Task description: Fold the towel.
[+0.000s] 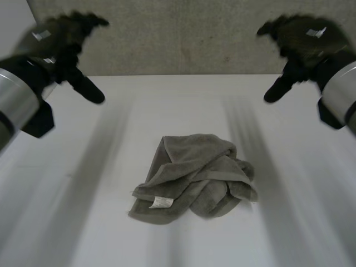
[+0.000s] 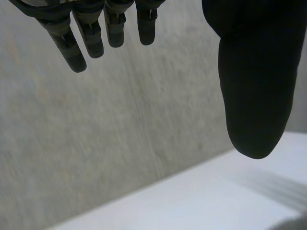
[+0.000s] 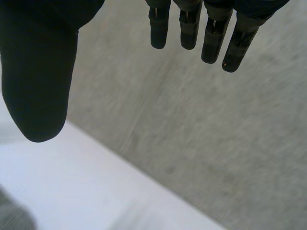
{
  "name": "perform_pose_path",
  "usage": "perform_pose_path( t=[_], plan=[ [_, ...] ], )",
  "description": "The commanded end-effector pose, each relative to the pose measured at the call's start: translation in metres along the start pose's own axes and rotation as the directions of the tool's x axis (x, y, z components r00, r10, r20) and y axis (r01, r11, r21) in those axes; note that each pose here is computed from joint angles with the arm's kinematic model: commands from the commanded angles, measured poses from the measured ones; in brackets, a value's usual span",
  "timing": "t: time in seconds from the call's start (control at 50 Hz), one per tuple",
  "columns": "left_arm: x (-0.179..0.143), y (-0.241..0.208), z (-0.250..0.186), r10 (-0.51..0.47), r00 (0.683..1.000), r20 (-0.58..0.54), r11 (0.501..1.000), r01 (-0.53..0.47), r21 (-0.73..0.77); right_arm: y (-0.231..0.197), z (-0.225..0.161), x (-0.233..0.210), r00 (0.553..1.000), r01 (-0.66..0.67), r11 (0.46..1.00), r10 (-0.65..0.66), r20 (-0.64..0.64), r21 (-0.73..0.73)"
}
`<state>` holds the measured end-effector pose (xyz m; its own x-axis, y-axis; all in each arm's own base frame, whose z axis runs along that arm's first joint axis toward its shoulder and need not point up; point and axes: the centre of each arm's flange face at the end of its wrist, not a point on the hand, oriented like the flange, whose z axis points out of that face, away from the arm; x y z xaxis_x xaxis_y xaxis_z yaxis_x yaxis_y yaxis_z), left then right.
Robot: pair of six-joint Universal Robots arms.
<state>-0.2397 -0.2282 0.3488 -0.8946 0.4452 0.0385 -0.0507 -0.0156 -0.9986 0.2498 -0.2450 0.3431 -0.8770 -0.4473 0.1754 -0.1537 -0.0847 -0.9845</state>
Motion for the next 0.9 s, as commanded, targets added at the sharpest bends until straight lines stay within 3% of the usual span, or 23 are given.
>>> perform_pose_path(
  t=[0.02,0.16,0.2,0.22,0.26,0.42,0.5,0.58,0.7,0.8,0.9],
  plan=[
    [-0.003,0.056,0.016,-0.012,1.000,0.010,0.985,0.014,-0.171,0.052,0.006,-0.043,0.987,0.082,0.984,-0.059,0.149,-0.155],
    [-0.013,0.085,0.018,-0.014,0.999,0.040,0.977,0.022,-0.212,0.087,0.000,-0.093,0.944,0.113,0.968,-0.035,0.328,-0.224],
    [-0.026,0.095,0.021,-0.013,0.997,0.079,0.977,0.029,-0.209,0.102,-0.003,-0.122,0.900,0.128,0.965,-0.017,0.436,-0.227],
    [-0.026,0.095,0.021,-0.013,0.997,0.080,0.977,0.029,-0.209,0.102,-0.003,-0.123,0.900,0.128,0.965,-0.017,0.436,-0.227],
    [-0.042,0.107,0.022,-0.009,0.992,0.127,0.975,0.037,-0.218,0.116,-0.011,-0.154,0.844,0.153,0.968,-0.024,0.535,-0.199],
    [-0.067,0.135,0.027,-0.009,0.981,0.192,0.952,0.067,-0.298,0.152,-0.003,-0.188,0.803,0.218,0.968,-0.107,0.587,-0.122],
    [-0.067,0.145,0.028,-0.012,0.982,0.189,0.944,0.074,-0.322,0.159,0.007,-0.187,0.811,0.281,0.955,-0.184,0.555,-0.094],
    [-0.063,0.151,0.033,-0.014,0.985,0.172,0.941,0.071,-0.331,0.133,0.015,-0.169,0.856,0.325,0.945,-0.275,0.439,-0.042],
    [-0.048,0.156,0.042,-0.022,0.994,0.106,0.945,0.056,-0.323,0.075,0.018,-0.114,0.904,0.283,0.958,-0.282,0.322,0.047],
    [-0.009,0.168,0.064,-0.044,0.999,-0.031,0.948,0.032,-0.317,0.036,0.000,-0.099,0.905,0.243,0.961,-0.274,0.325,0.133],
    [0.014,0.182,0.081,-0.051,0.995,-0.091,0.943,0.018,-0.333,0.004,-0.023,-0.082,0.914,0.191,0.969,-0.233,0.333,0.154]
  ],
)
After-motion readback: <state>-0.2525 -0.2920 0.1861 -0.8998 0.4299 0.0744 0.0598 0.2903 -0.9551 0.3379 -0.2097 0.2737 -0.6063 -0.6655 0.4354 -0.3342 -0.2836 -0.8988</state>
